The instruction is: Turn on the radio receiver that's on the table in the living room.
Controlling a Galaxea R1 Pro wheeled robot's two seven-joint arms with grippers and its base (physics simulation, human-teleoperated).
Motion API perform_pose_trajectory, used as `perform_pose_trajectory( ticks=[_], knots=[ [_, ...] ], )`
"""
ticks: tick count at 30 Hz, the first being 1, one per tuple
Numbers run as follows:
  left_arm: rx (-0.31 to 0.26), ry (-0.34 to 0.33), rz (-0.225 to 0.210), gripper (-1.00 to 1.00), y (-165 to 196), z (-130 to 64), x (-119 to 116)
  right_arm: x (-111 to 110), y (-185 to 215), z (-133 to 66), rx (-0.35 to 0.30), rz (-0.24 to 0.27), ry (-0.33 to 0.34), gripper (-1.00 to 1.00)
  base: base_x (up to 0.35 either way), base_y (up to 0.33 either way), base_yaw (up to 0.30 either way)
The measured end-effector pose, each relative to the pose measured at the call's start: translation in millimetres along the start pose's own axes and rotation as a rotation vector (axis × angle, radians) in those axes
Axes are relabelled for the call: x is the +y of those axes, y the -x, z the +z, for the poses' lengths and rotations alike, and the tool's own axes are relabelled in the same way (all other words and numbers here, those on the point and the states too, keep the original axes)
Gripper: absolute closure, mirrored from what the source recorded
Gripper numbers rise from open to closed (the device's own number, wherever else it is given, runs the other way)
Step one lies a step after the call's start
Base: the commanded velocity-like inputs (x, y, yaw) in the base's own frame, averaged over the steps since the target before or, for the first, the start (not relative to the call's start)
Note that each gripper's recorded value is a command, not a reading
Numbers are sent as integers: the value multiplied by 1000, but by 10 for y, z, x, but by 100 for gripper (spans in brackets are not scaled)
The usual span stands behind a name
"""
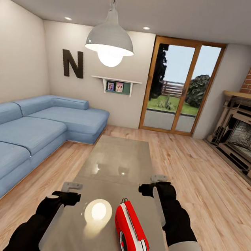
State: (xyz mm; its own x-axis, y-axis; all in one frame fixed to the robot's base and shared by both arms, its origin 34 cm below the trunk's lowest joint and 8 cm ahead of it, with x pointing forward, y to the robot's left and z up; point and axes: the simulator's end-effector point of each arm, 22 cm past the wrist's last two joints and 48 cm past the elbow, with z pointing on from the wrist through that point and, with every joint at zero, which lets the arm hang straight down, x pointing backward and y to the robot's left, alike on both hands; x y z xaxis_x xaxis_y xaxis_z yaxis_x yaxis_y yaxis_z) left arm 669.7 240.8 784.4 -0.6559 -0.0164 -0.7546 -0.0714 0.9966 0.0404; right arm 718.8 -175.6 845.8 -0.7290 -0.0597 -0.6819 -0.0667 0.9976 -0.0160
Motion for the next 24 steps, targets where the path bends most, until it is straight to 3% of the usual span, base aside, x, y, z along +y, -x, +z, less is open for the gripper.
perform_pose_trajectory(
  ticks=[15,24],
  knots=[
    [1,-1,-1,-100,-7,4,3,6,-140,77,34,-3,1,-100,0,0,0],
    [1,0,-1,-100,-7,5,4,150,-301,155,77,-4,63,-100,0,0,0]
  ],
)
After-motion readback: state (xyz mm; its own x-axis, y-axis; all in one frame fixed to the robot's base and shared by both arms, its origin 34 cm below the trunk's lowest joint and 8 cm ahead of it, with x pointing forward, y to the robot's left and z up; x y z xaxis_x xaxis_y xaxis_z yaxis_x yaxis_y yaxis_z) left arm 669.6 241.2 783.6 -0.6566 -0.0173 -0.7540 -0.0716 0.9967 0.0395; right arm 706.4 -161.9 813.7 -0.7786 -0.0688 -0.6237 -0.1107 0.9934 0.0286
